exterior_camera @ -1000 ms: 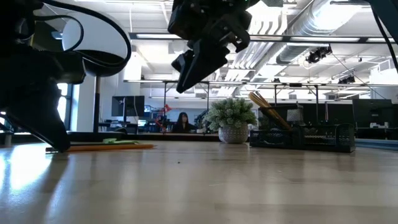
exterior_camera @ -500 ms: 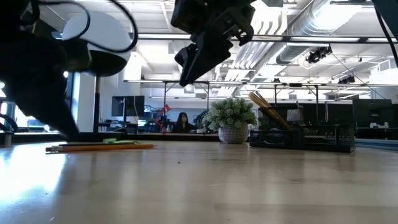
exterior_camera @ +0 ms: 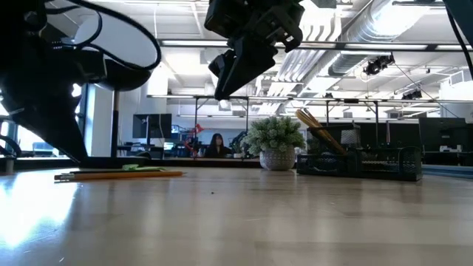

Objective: Pick and place office supplies into organizer
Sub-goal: Put the orange pencil into the desk organizer

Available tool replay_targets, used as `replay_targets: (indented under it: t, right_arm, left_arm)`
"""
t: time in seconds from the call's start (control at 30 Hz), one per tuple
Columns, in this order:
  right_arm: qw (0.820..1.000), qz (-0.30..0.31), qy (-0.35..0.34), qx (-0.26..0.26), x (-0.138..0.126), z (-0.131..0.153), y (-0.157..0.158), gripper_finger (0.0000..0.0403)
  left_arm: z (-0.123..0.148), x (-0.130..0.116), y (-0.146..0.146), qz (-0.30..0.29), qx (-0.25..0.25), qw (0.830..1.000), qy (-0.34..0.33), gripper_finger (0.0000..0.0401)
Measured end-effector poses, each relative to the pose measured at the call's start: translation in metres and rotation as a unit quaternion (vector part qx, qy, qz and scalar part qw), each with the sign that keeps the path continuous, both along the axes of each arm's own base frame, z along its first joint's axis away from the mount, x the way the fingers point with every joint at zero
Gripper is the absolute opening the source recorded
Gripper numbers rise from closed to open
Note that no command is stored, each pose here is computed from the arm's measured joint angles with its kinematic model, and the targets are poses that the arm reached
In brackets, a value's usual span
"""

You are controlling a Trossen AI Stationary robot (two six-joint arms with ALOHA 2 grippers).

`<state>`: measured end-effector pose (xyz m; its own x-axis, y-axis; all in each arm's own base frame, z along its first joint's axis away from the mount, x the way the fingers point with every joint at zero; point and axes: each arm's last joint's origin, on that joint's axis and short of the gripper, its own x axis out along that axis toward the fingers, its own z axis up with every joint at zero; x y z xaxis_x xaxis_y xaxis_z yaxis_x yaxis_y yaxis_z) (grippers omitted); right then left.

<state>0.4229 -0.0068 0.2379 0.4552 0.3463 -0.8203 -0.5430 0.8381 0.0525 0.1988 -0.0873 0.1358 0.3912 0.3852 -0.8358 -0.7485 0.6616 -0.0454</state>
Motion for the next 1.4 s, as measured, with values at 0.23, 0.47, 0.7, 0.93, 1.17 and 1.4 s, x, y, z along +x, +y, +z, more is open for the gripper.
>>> replay_targets:
  t: [0.23, 0.47, 0.7, 0.93, 1.17, 1.4]
  right_arm:
    - [1.0, 0.0, -0.004, 0.0, 0.001, 0.0, 0.0, 0.0112]
    - [1.0, -0.001, -0.003, 0.0, 0.001, 0.0, 0.0, 0.0112]
    - [1.0, -0.001, -0.001, 0.0, 0.0, 0.0, 0.0, 0.0112]
    - [1.0, -0.009, 0.001, -0.013, 0.0, 0.0, -0.001, 0.0112]
    - [1.0, -0.011, 0.002, -0.013, 0.0, 0.0, -0.001, 0.0112]
    - [1.0, -0.01, 0.002, -0.012, 0.0, 0.0, -0.001, 0.0112]
  left_arm:
    - [-0.011, 0.003, -0.002, -0.005, -0.002, 1.0, 0.021, 0.0128]
    - [-0.015, 0.003, -0.003, -0.005, 0.001, 1.0, 0.03, 0.0129]
    - [-0.015, 0.003, -0.002, -0.005, 0.002, 1.0, 0.03, 0.0111]
    - [-0.016, 0.001, -0.002, -0.007, -0.004, 0.999, 0.048, 0.0066]
    - [-0.016, 0.002, -0.002, -0.007, -0.003, 0.999, 0.044, 0.0023]
    - [-0.022, 0.005, -0.004, -0.013, 0.011, 0.999, 0.045, 0.0029]
